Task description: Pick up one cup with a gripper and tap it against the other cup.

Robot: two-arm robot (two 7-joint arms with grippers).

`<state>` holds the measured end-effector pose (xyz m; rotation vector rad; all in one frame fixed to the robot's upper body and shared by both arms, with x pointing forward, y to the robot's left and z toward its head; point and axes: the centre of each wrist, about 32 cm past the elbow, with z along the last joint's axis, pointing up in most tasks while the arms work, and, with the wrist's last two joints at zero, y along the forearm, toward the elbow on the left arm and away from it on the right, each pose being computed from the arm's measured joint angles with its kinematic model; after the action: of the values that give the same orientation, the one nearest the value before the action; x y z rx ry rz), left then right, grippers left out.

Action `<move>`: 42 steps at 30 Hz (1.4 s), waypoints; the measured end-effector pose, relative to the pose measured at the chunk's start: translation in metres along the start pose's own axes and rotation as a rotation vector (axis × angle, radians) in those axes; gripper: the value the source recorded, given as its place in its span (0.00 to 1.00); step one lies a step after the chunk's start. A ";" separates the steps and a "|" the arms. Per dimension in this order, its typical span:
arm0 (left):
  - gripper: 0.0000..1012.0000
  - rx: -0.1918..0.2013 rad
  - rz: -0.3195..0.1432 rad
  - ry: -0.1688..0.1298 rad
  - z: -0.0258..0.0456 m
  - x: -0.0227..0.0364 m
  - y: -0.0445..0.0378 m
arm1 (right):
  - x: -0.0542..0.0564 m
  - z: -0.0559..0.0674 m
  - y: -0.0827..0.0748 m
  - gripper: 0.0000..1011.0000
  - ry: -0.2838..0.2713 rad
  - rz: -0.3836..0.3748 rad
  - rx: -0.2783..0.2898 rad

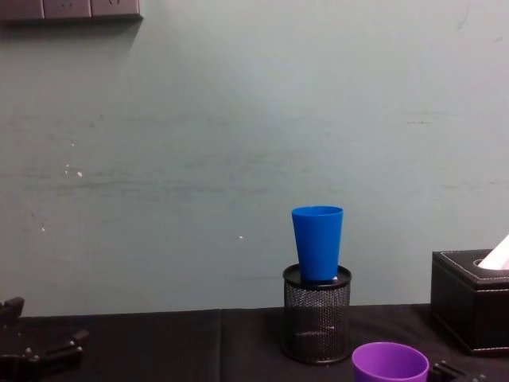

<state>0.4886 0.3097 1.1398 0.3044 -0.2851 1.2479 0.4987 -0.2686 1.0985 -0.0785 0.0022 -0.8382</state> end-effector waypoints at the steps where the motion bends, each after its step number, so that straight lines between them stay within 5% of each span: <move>1: 0.99 0.000 0.000 0.000 0.0000 0.0000 0.0000 | 0.000 -0.001 0.002 0.99 -0.002 -0.001 0.001; 11: 0.99 0.000 0.000 0.000 0.0000 0.0000 0.0000 | 0.000 -0.005 0.015 0.99 0.000 -0.002 -0.003; 26: 0.99 0.000 0.000 0.000 0.0000 0.0000 0.0000 | -0.003 0.001 0.013 0.72 0.003 -0.013 0.009; 42: 0.99 0.000 0.000 0.000 0.0000 0.0000 0.0000 | -0.013 0.055 0.008 0.72 -0.026 0.001 0.050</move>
<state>0.4886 0.3097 1.1398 0.3044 -0.2851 1.2480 0.4983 -0.2499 1.1524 -0.0419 -0.0432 -0.8359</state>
